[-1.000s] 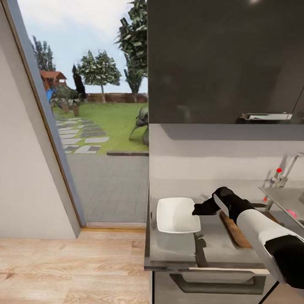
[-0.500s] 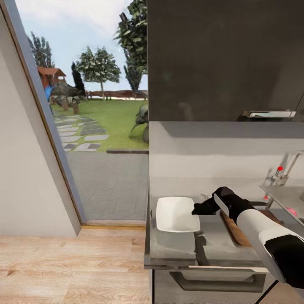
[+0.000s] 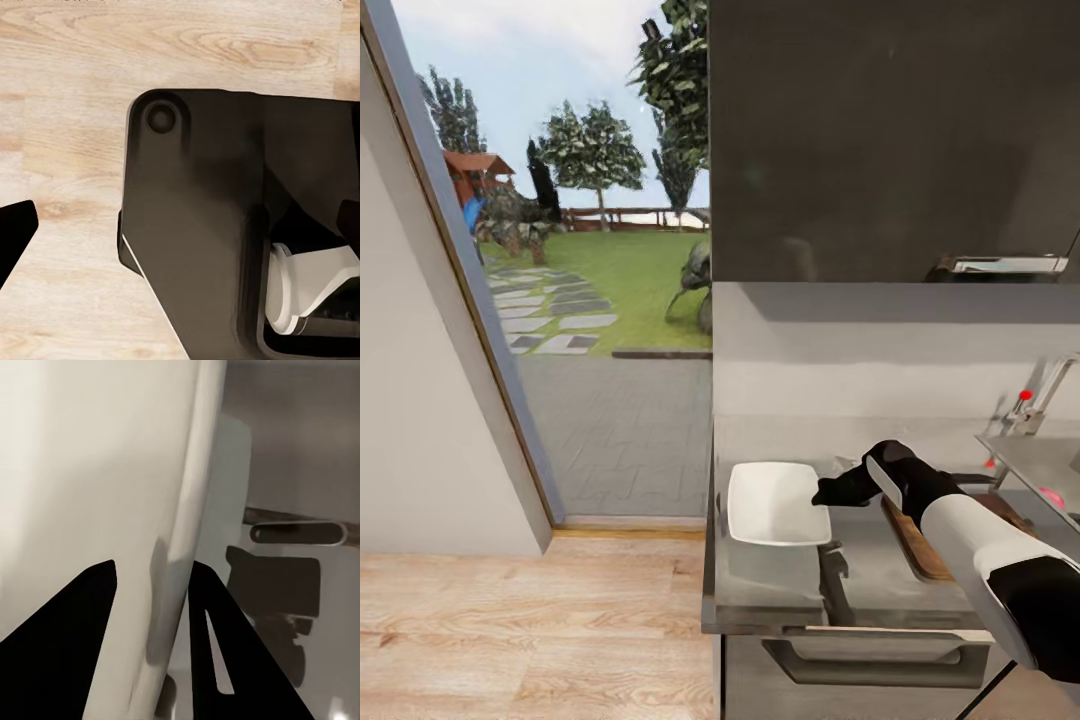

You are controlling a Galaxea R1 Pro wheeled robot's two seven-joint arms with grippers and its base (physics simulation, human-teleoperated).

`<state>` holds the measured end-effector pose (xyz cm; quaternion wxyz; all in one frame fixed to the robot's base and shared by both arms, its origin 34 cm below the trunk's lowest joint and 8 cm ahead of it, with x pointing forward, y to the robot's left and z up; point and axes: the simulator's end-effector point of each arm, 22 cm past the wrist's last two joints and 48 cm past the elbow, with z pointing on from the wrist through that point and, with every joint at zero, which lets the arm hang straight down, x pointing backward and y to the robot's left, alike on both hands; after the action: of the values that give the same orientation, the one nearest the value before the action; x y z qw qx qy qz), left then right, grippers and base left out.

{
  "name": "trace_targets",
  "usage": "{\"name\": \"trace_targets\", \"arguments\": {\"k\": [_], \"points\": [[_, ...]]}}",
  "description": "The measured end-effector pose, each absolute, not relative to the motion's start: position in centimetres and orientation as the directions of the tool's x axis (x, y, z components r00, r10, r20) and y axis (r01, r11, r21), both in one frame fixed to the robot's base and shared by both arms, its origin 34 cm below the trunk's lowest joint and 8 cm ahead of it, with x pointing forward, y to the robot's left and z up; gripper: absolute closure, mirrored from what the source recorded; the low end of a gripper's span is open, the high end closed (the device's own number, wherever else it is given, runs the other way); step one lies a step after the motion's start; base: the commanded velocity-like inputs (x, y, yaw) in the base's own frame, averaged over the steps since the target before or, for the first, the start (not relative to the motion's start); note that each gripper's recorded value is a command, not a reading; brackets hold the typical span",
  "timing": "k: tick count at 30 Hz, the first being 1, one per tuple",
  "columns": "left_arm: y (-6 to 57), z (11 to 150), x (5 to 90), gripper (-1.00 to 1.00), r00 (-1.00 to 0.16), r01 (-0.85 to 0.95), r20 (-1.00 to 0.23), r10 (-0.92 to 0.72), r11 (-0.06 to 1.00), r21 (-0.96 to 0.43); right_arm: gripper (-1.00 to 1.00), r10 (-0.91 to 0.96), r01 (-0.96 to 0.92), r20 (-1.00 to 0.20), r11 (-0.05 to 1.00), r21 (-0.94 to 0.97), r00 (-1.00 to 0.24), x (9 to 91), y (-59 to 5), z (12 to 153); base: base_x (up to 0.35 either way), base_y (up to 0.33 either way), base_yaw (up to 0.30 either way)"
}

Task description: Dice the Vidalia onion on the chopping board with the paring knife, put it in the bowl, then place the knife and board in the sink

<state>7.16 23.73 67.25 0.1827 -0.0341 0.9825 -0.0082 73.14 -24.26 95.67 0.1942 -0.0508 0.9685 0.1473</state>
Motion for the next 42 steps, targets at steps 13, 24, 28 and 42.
{"name": "trace_targets", "arguments": {"k": [13,24,28,42], "points": [[23.75,67.17,7.75,-1.0,-0.925,-0.065,-0.374,-0.071,0.997,-0.03,1.0,-0.055,-0.16,-0.393,0.957,0.24,-0.918,72.83,-24.82,96.01,0.0,0.0,-0.055],[23.74,67.13,8.06,-1.0,-0.921,-0.065,-0.383,-0.071,0.997,-0.03,1.0,-0.071,-0.171,-0.402,0.961,0.218,-0.913,72.84,-25.09,96.49,0.0,0.0,-0.027],[23.74,67.13,8.06,-1.0,-0.921,-0.065,-0.383,-0.071,0.997,-0.03,1.0,-0.071,-0.171,-0.403,0.961,0.218,-0.913,72.83,-25.07,96.51,0.0,0.0,-0.002],[23.75,67.12,8.06,-1.0,-0.921,-0.065,-0.383,-0.071,0.997,-0.03,1.0,-0.072,-0.173,-0.403,0.96,0.219,-0.912,72.84,-24.95,96.53,0.0,0.0,0.0]]}}
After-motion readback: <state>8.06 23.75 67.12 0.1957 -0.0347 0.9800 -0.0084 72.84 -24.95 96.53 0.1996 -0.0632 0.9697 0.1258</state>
